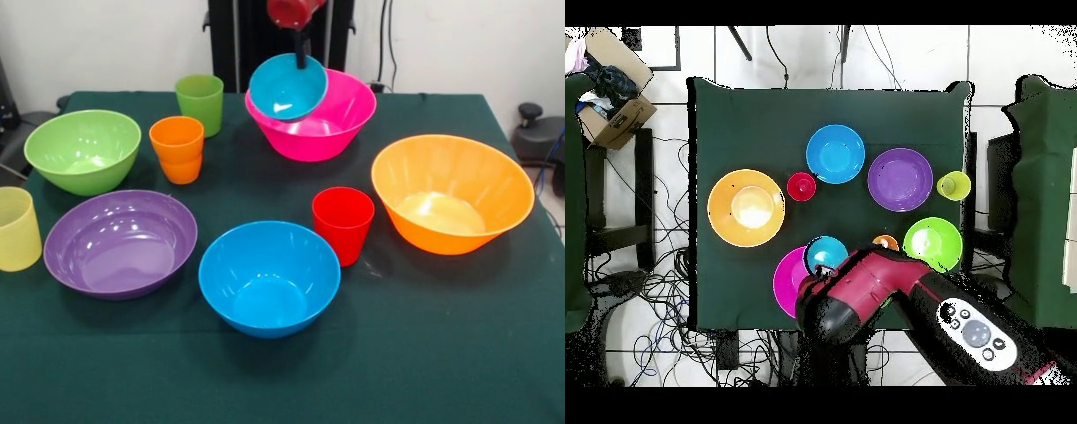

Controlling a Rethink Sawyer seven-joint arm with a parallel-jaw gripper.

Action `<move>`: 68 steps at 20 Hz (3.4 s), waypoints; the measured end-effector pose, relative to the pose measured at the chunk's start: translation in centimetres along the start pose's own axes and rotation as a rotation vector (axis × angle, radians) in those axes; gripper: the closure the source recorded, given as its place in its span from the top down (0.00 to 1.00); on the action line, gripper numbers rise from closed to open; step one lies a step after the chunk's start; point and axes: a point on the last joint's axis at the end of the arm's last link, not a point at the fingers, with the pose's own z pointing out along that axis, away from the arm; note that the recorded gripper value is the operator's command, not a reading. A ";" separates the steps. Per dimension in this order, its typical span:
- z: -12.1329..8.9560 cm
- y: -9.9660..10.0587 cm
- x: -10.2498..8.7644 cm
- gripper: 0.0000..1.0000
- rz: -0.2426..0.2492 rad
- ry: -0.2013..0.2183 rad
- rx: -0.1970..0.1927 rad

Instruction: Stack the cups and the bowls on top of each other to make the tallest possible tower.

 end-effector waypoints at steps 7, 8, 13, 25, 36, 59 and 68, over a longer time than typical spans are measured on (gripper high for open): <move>-1.5 2.1 -1.7 0.00 -0.156 0.026 0.069; -1.7 2.2 -1.7 0.00 -0.165 0.030 0.078; -2.5 2.1 -1.9 0.00 -0.188 0.036 0.124; 0.3 2.7 0.4 0.00 -0.164 -0.027 0.141; 3.4 5.9 2.3 0.00 -0.103 -0.053 0.117; 6.3 10.8 4.0 1.00 0.113 -0.101 0.061; 6.2 10.6 4.4 1.00 0.136 -0.116 0.066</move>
